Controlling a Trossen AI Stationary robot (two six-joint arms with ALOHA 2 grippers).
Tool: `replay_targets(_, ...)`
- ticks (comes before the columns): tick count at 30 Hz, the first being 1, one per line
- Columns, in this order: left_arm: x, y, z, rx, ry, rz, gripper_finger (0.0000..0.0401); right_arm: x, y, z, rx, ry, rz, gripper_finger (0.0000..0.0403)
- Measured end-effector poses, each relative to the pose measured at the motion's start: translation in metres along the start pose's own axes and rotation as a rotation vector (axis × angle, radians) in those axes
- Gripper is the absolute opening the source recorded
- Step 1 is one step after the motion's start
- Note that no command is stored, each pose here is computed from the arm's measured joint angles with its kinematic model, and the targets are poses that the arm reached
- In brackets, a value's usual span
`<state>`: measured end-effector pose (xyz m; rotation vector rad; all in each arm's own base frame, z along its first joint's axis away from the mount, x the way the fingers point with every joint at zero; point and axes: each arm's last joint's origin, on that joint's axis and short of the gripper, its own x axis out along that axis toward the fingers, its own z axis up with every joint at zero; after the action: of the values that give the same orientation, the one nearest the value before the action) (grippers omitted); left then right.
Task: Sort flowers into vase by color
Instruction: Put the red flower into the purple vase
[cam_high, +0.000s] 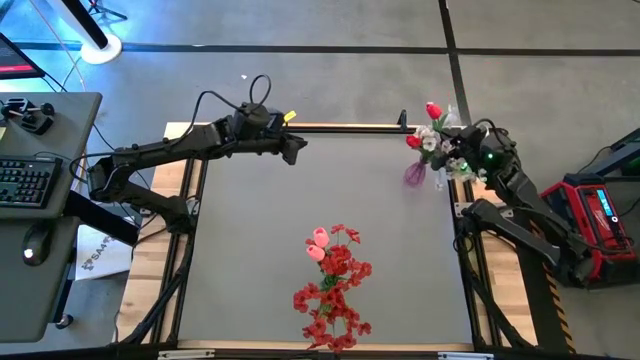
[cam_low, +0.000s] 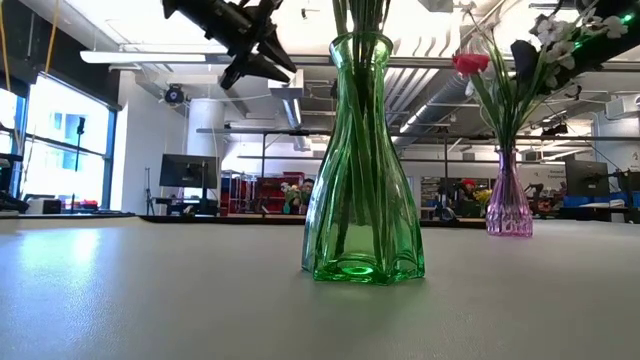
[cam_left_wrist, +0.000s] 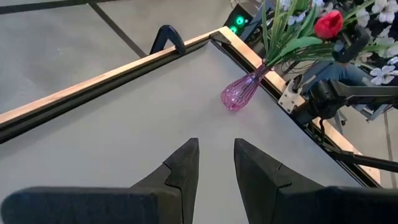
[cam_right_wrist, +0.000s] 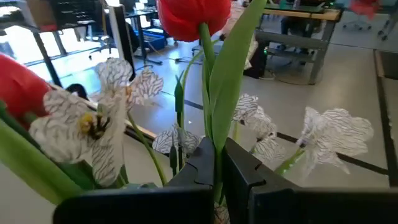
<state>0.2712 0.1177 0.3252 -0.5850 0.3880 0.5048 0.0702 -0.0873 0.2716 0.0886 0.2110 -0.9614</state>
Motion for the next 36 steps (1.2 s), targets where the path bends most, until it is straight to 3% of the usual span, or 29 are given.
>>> replay_targets(8, 0.000, -0.001, 0.002, 0.003, -0.018, -0.010, 0.0090, -0.020, -0.001, 0.014, -0.012, -0.043, 0.046, 0.0015)
replay_targets(18, 0.000, -0.009, 0.000, 0.067, -0.027, -0.041, 0.0099, -0.039, -0.002, 0.021, -0.005, 0.063, 0.056, 0.0172)
replay_targets(22, 0.000, -0.010, -0.001, 0.074, -0.025, -0.044, 0.0099, -0.047, -0.001, 0.029, 0.021, 0.071, 0.108, 0.0210)
replay_targets(36, -0.001, -0.023, -0.005, 0.174, -0.060, -0.051, 0.0099, -0.089, -0.001, 0.066, 0.065, 0.014, 0.259, 0.0209)
